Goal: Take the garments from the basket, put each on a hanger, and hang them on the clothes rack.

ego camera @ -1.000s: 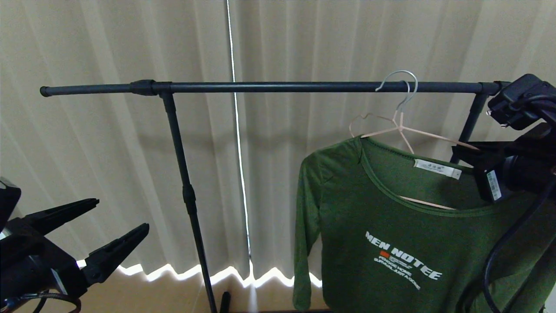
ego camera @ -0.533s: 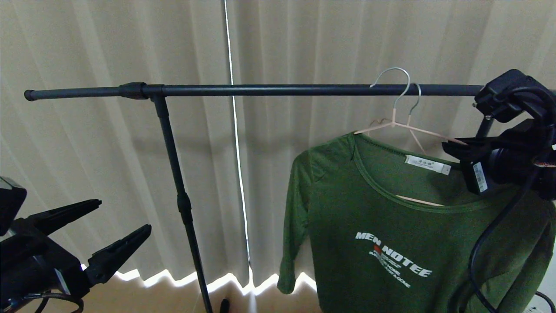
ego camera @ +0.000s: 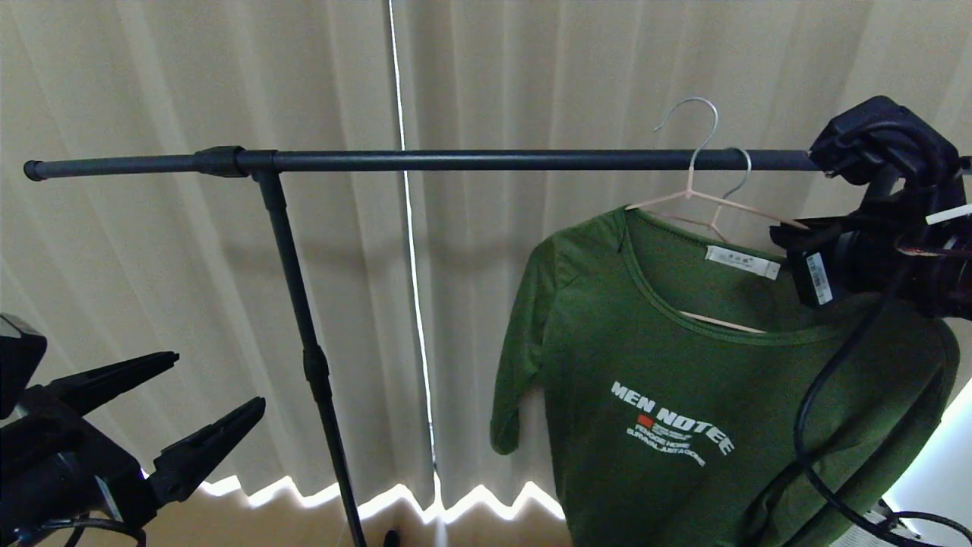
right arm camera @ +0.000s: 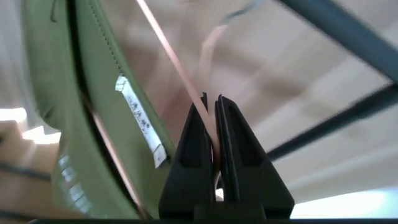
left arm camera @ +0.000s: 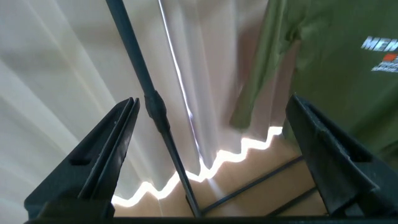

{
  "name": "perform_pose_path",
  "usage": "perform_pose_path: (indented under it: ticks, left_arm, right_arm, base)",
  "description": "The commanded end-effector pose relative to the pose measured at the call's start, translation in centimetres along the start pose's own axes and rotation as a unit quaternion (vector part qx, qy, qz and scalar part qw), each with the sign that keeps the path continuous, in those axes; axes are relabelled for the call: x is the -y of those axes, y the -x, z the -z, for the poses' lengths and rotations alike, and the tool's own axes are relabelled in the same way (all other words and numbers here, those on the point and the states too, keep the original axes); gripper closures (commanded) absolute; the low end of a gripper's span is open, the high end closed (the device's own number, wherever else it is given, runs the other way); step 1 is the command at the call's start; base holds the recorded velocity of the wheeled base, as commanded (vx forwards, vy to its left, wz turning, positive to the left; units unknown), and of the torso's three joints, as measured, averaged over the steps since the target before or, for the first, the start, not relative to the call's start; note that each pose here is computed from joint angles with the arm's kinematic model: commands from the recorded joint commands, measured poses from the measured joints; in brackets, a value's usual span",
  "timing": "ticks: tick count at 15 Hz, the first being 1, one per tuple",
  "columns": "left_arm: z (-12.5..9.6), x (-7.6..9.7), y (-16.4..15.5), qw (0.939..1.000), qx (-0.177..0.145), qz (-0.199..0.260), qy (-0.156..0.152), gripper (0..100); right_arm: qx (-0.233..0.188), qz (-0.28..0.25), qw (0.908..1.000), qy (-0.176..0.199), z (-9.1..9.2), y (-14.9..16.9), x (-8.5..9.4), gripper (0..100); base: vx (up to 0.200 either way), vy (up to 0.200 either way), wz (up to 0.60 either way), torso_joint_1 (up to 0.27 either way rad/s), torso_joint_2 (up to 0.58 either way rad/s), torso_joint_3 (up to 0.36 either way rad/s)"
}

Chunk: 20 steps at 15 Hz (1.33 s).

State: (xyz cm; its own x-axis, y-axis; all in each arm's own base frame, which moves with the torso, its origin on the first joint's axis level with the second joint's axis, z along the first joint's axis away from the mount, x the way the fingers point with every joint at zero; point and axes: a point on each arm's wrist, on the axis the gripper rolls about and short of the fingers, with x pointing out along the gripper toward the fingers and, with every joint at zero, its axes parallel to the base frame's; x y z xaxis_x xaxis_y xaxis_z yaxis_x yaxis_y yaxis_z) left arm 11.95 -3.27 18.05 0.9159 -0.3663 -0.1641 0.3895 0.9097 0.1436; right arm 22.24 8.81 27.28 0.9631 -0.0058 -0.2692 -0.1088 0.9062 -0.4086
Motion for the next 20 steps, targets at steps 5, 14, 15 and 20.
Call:
perform_pose_path:
  ticks: [5,14,15,20]
  left_arm:
    - [0.2,0.1,0.0,1.0000,-0.004,0.002,0.001,0]
    - [0.3,0.2,0.1,1.0000,-0.003,0.007,-0.002,0]
    - [0.3,0.2,0.1,1.0000,-0.003,0.007,-0.002,0]
    - [0.2,0.2,0.1,1.0000,-0.001,0.007,-0.002,0]
  right_arm:
    - [-0.023,-0.004,0.9995,0.019,-0.6,-2.7,-2.2,100]
    - [-0.024,-0.032,0.9984,0.039,-0.8,-3.4,-4.7,100]
    - [-0.024,-0.035,0.9983,0.041,-0.8,-3.5,-4.9,100]
    - [-0.025,-0.040,0.9981,0.040,-0.7,-3.5,-5.0,0]
  base:
    - [0.000,0.000,0.00,0.000,0.00,0.000]
    - [0.000,0.000,0.00,0.000,0.00,0.000]
    - [0.000,0.000,0.00,0.000,0.00,0.000]
    - [0.000,0.000,0.00,0.000,0.00,0.000]
